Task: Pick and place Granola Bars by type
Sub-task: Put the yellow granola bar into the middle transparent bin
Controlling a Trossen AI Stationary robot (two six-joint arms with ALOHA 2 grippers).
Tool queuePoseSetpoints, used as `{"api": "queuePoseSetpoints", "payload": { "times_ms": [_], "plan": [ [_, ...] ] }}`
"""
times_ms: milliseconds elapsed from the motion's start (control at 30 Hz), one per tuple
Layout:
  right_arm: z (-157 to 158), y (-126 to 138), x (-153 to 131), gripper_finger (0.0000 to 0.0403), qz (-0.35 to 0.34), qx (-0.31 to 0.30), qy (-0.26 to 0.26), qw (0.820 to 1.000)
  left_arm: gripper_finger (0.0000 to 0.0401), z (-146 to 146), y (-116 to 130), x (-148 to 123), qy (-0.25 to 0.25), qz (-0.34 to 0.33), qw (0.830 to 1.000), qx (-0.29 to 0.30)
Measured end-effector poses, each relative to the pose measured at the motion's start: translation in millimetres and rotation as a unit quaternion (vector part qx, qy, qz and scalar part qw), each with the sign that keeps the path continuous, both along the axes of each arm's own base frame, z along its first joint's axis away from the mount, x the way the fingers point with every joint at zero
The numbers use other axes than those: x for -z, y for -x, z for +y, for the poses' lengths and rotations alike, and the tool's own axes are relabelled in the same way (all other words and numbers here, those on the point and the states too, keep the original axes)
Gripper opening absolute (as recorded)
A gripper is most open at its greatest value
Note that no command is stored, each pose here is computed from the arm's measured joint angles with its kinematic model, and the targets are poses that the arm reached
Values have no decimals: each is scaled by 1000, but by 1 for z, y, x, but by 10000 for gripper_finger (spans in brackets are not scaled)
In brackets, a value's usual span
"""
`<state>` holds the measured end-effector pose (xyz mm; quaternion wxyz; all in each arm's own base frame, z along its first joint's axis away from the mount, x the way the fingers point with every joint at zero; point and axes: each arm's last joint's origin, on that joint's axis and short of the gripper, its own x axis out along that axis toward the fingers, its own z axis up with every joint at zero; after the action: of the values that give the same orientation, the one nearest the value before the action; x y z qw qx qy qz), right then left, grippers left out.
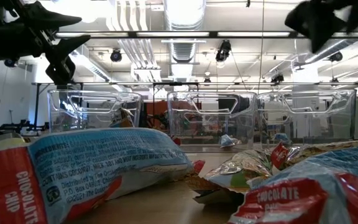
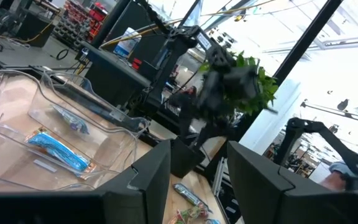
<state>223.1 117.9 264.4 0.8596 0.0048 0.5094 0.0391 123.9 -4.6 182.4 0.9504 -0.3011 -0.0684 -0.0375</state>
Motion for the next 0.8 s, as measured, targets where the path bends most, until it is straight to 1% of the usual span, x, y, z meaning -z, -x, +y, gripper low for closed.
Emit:
{"api": "queuePoseSetpoints", "payload": {
  "times_ms": [67,133,200,233,300,367,433,467,600,667,733,800],
  "plan": [
    [-12,3,-12,206,-41,74,2,996,142,0,0,0,0,0,1000,0],
    [-25,6,-23,206,-84,161,-4,983,142,0,0,0,0,0,1000,0],
    [-40,7,-29,206,-111,242,-30,963,142,0,0,0,0,-1,1000,0],
    [-47,6,-31,206,-122,272,-46,954,142,0,0,0,0,0,1000,0],
    [-60,3,-34,206,-148,319,-71,933,142,0,0,0,0,0,1000,0],
    [-74,-2,-39,206,-189,354,-93,911,142,0,0,0,0,0,1000,0],
    [-86,-10,-49,206,-238,371,-126,889,142,0,0,0,0,0,1000,0],
    [-92,-15,-52,206,-256,368,-143,882,142,0,0,0,0,0,1000,0],
    [-107,-27,-74,206,-345,314,-206,860,142,0,0,0,0,0,1000,1],
    [-111,-26,-84,206,-382,302,-213,847,142,0,0,0,-4,0,1000,0],
    [-116,-21,-88,206,-395,296,-201,846,142,1,0,0,-18,0,1000,-23],
    [-119,-14,-89,206,-390,298,-182,852,142,3,0,-1,-20,-3,999,-50]
  ]
}}
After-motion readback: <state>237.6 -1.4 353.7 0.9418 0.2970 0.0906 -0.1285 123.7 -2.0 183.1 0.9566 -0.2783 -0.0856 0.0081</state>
